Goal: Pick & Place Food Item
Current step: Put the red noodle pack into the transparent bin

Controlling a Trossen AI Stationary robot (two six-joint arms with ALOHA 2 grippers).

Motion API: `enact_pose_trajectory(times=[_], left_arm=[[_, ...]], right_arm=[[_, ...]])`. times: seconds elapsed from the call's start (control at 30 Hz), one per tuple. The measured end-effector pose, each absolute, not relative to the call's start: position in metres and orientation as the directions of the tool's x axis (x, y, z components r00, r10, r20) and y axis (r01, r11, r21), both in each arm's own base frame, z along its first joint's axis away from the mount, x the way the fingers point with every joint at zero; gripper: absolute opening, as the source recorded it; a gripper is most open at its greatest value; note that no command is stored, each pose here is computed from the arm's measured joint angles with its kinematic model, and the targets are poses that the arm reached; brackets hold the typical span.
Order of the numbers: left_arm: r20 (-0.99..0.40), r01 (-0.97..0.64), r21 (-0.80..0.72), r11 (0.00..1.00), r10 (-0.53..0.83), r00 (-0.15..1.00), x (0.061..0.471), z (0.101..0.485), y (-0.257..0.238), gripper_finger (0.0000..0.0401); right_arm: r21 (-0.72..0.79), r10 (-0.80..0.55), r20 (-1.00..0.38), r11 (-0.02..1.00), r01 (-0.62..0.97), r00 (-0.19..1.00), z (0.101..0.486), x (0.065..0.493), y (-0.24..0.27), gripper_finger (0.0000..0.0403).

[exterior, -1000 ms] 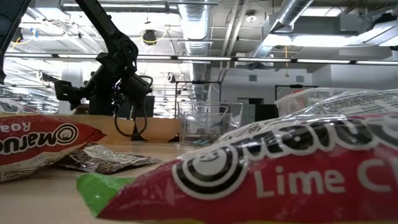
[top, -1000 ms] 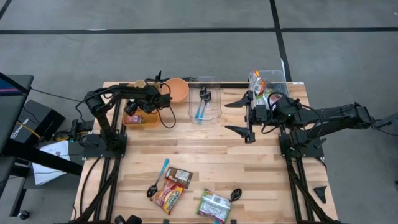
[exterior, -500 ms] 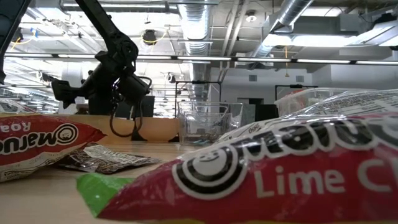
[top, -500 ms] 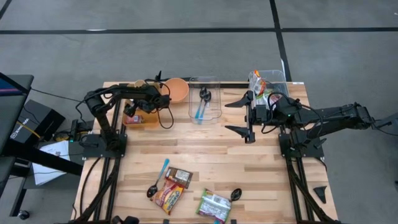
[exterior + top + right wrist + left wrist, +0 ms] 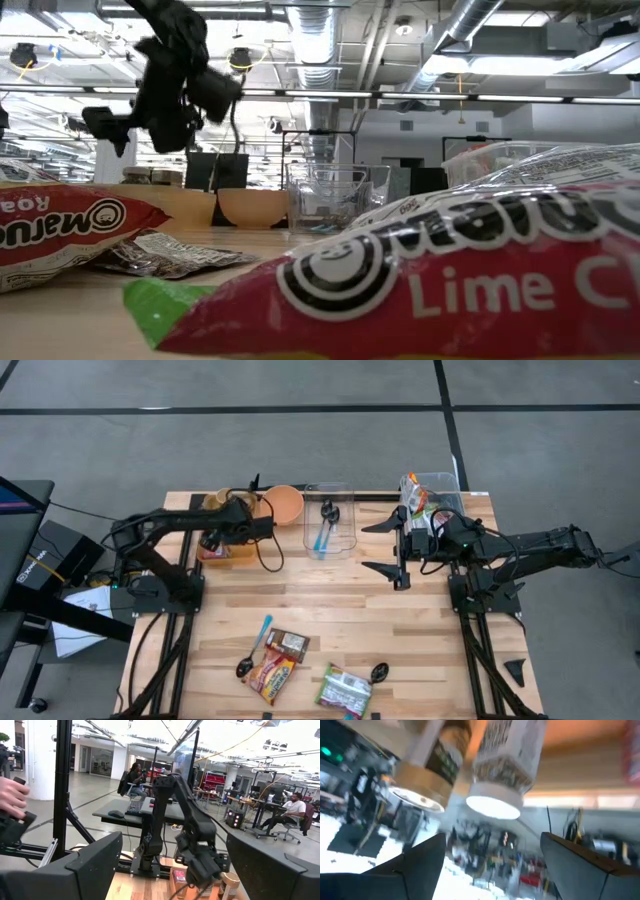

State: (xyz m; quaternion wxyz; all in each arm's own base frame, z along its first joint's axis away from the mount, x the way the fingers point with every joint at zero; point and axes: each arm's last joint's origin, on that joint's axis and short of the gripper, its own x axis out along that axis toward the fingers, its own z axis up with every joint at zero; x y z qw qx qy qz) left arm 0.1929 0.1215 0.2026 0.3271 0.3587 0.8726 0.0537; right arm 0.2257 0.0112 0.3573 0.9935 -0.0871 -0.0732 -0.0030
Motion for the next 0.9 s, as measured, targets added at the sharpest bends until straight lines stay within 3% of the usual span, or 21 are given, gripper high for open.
enact_pose_trajectory(times=[0.13,0.3,0.47,0.67,0.77,0.9], left_arm=[[-0.600,0.594,0.414,0.690,0.697,-0.392,0.199,0.217,0.099,0.0317],[-0.649,0.552,0.579,0.601,0.749,-0.135,0.212,0.235,0.071,0.0317],[-0.645,0.389,0.734,0.557,0.751,0.142,0.224,0.254,0.044,0.0317],[-0.616,0.028,0.729,0.684,0.638,0.462,0.230,0.280,0.016,0.0316],[-0.594,-0.099,0.599,0.795,0.524,0.610,0.228,0.295,0.003,0.0316],[-0.543,-0.114,0.400,0.910,0.335,0.770,0.224,0.312,-0.011,0.0316]], right_arm=[[-0.167,0.007,0.146,0.986,0.018,0.989,0.357,0.226,0.011,0.0353],[-0.164,0.006,0.144,0.986,0.018,0.989,0.357,0.226,0.011,0.0353],[-0.162,0.006,0.144,0.987,0.018,0.990,0.357,0.226,0.011,0.0353],[-0.162,0.004,0.142,0.987,0.019,0.990,0.357,0.226,0.011,0.0353],[-0.162,0.003,0.140,0.987,0.020,0.990,0.357,0.226,0.011,0.0353],[-0.162,0.003,0.139,0.987,0.020,0.990,0.357,0.226,0.011,0.0353]])
